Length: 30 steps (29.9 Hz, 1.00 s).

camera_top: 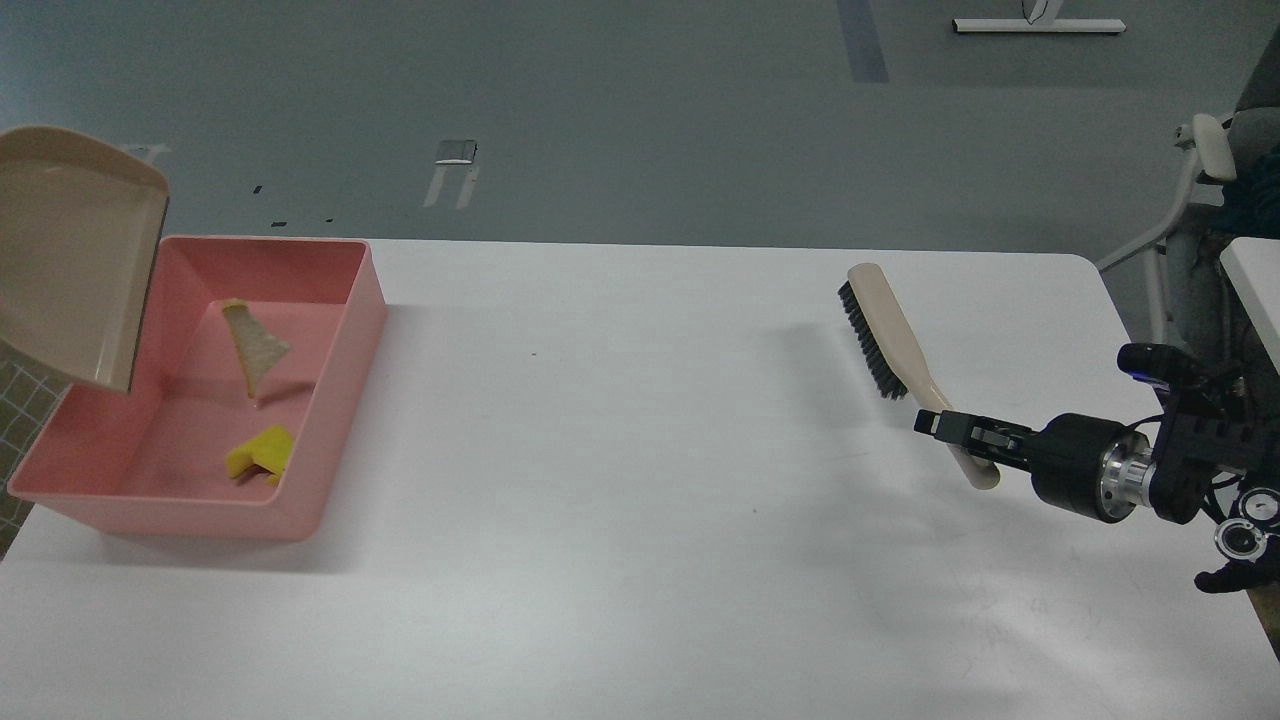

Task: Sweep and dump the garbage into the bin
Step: 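Lift the dustpan with the left gripper and tip it over the pink bin, then lower the dustpan back onto the table with the left gripper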

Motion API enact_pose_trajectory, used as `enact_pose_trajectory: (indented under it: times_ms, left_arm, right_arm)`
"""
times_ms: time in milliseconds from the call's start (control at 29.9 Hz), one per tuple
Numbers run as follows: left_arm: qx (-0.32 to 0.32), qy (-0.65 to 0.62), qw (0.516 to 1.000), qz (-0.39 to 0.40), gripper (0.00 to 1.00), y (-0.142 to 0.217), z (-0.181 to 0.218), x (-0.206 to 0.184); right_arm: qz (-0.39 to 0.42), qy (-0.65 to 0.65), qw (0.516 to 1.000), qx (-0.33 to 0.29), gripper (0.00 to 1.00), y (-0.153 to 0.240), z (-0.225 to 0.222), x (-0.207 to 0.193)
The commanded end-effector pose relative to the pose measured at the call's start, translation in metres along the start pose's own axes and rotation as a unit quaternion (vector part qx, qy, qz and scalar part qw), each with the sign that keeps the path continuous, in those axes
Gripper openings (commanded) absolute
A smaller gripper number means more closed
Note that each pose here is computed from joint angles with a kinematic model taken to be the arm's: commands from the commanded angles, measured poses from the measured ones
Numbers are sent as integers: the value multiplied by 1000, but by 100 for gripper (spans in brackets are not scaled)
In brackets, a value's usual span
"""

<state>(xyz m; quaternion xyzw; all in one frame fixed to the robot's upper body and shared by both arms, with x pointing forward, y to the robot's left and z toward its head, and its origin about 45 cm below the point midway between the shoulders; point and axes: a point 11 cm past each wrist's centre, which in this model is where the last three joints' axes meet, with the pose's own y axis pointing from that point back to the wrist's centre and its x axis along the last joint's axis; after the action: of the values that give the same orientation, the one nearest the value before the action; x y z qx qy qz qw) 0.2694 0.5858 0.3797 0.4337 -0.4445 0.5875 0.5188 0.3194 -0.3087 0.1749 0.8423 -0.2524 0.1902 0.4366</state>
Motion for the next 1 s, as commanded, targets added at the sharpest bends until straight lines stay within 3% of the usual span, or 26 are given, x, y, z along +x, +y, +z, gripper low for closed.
enact_pose_trajectory:
  times_ms: [0, 201, 368, 568, 702, 970]
  left_arm:
    - [-12, -25, 999, 41, 0, -9, 8, 30]
    - [-82, 24, 991, 101, 0, -34, 59, 77]
    - [-129, 93, 985, 73, 0, -48, 105, 83]
    - [-132, 292, 947, 22, 0, -62, 148, 5]
    - [-114, 396, 910, -48, 0, -71, 187, -82]
    - [-93, 497, 856, -112, 0, -66, 253, -191]
  right_arm:
    - [1, 0, 1000, 0, 0, 1, 1, 1]
    - [1, 0, 1000, -3, 0, 4, 4, 1]
    - [5, 0, 1000, -8, 0, 7, 7, 4]
    - [7, 0, 1000, -12, 0, 13, 12, 5]
    - [3, -6, 1000, -20, 0, 18, 20, 0]
    - [4, -7, 1000, -17, 0, 20, 22, -1]
